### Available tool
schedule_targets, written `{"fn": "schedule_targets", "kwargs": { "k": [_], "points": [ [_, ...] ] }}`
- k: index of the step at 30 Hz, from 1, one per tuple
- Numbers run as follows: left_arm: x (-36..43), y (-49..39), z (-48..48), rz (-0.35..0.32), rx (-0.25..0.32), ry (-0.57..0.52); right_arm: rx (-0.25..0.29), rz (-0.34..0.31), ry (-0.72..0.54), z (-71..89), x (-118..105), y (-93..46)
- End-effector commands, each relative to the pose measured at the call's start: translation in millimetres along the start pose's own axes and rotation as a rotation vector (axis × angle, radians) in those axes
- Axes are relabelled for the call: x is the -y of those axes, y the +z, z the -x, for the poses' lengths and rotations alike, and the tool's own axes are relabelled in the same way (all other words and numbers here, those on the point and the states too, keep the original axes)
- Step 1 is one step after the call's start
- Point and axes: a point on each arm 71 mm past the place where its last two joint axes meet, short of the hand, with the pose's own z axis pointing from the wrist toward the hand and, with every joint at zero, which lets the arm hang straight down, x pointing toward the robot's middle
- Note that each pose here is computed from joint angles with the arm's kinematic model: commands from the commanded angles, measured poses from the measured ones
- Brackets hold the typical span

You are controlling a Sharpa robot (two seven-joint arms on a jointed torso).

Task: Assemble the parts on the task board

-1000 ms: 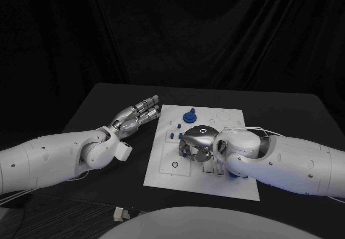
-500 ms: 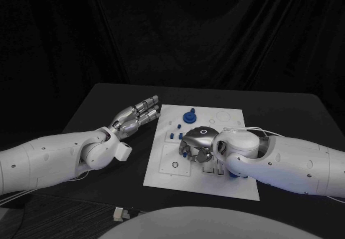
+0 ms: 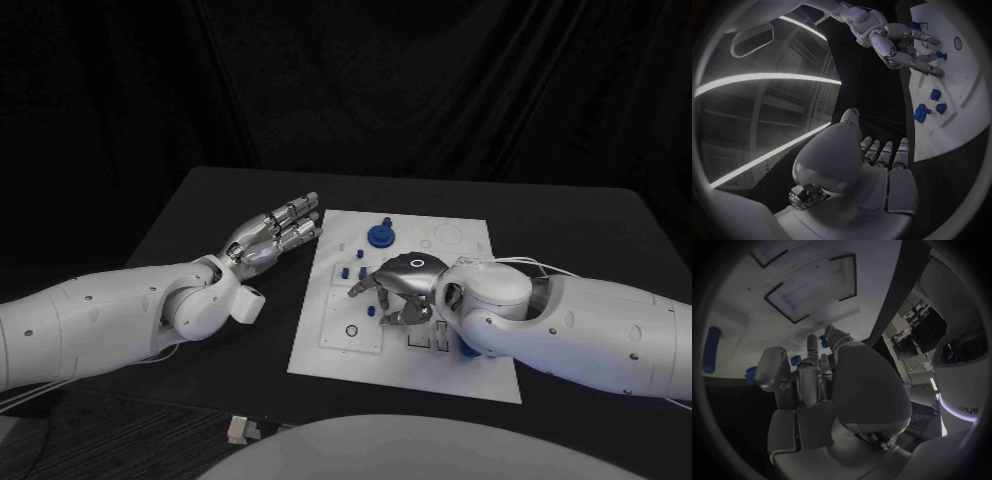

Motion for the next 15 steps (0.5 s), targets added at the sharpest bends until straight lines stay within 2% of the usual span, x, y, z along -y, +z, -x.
{"fn": "schedule_targets", "kwargs": {
  "k": [1,6,10,13,15],
  "points": [
    [1.7,0.3,-1.3,-0.030,-0.007,-0.014,0.134,0.010,0.012,11.4,-0.1,-5.8],
    [1.6,0.0,-1.0,-0.030,-0.005,-0.013,0.232,0.024,0.006,28.7,4.0,-17.4],
    [1.8,-0.6,-0.7,-0.031,-0.004,-0.012,0.322,0.026,-0.009,53.0,11.7,-34.6],
    [2.0,-1.0,-0.2,-0.031,-0.001,-0.011,0.367,0.008,-0.012,70.8,20.4,-46.5],
    [2.1,-1.4,0.3,-0.031,0.001,-0.010,0.389,-0.034,0.001,85.2,32.7,-59.2]
  ]
}}
